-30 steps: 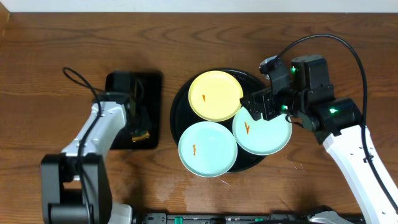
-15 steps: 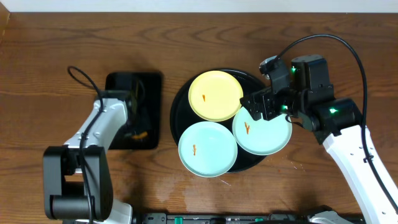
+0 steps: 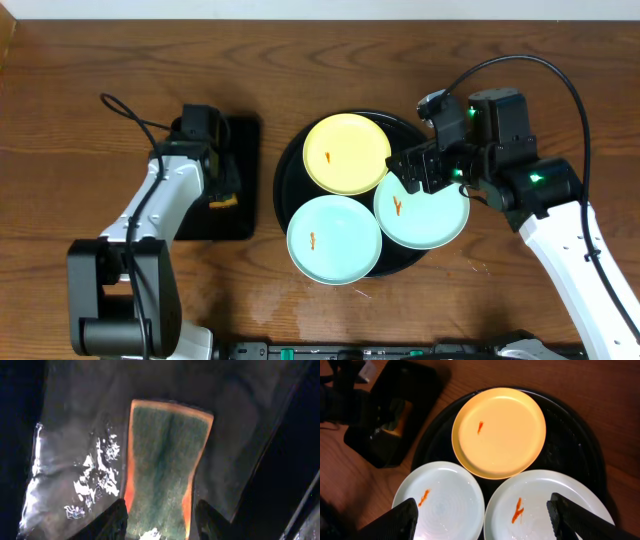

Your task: Clean dirty plates on tray and stack at the side

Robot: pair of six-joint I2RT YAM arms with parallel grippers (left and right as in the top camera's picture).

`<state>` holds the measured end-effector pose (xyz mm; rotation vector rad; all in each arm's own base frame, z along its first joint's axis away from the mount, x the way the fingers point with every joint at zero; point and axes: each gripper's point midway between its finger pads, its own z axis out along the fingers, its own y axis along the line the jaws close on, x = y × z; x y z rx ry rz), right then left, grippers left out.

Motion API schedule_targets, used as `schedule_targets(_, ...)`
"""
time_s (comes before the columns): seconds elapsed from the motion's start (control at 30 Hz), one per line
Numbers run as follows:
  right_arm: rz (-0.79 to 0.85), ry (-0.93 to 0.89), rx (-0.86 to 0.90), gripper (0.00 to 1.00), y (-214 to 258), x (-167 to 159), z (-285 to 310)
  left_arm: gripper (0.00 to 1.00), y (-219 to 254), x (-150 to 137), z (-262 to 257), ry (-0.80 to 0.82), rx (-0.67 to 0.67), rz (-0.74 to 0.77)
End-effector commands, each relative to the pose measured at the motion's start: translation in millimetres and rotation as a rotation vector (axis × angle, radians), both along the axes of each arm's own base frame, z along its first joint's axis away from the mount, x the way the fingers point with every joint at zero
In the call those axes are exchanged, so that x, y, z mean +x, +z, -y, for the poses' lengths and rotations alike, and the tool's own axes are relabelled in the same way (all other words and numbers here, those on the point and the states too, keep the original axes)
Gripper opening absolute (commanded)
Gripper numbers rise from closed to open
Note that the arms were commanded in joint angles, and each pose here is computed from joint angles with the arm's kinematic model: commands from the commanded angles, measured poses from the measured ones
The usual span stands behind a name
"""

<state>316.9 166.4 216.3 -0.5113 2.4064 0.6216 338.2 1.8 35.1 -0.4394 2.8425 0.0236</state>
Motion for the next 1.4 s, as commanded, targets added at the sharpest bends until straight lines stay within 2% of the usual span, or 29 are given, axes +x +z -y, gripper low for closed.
schedule_targets(0.0, 0.014, 0.012, 0.005, 0.82, 6, 0, -4, 0.45, -20, -5, -5, 0.002, 0.021, -0.006)
schedule_targets(0.07, 0.012, 0.012, 0.005, 0.82, 6, 0, -4, 0.44, -29, -4, -5, 0.003, 0.025, 0.001)
schedule_targets(0.1, 0.009, 0.011, 0.004, 0.82, 6, -1, -4, 0.39, -33, -4, -6, 0.005, 0.03, 0.0)
schedule_targets(0.2, 0.006, 0.011, 0.002, 0.82, 5, -1, -4, 0.13, -39, -2, -7, 0.006, 0.035, -0.002)
schedule_targets(0.23, 0.006, 0.012, 0.002, 0.82, 5, -1, -4, 0.08, -40, -2, -7, 0.006, 0.035, -0.004)
schedule_targets(0.43, -0.001, -0.028, -0.024, 0.78, -2, 6, 1, 0.07, -32, -8, -7, 0.002, 0.035, -0.035)
schedule_targets(0.47, -0.015, -0.064, -0.038, 0.73, -7, 10, 5, 0.07, -24, -6, -7, 0.0, 0.036, -0.036)
schedule_targets(0.5, -0.029, -0.107, -0.055, 0.63, -14, 16, 9, 0.07, -13, -3, -7, -0.004, 0.037, -0.029)
schedule_targets(0.57, -0.04, -0.132, -0.078, 0.55, -25, 25, 12, 0.07, 5, 2, -5, -0.006, 0.032, -0.013)
schedule_targets(0.73, -0.102, -0.15, -0.111, 0.55, -68, 54, 7, 0.08, 62, 21, 9, -0.04, 0.017, 0.069)
schedule_targets(0.93, -0.135, -0.162, -0.135, 0.52, -121, 93, 0, 0.07, 101, 40, 78, -0.187, -0.159, 0.185)
schedule_targets(1.07, -0.134, -0.163, -0.134, 0.43, -153, 110, -6, 0.07, 108, 48, 118, -0.206, -0.215, 0.244)
schedule_targets(1.3, -0.192, -0.165, -0.147, 0.38, -201, 115, -9, 0.07, 115, 62, 184, -0.252, -0.306, 0.343)
schedule_targets(1.37, -0.207, -0.165, -0.153, 0.29, -212, 115, -9, 0.07, 114, 67, 201, -0.277, -0.324, 0.369)
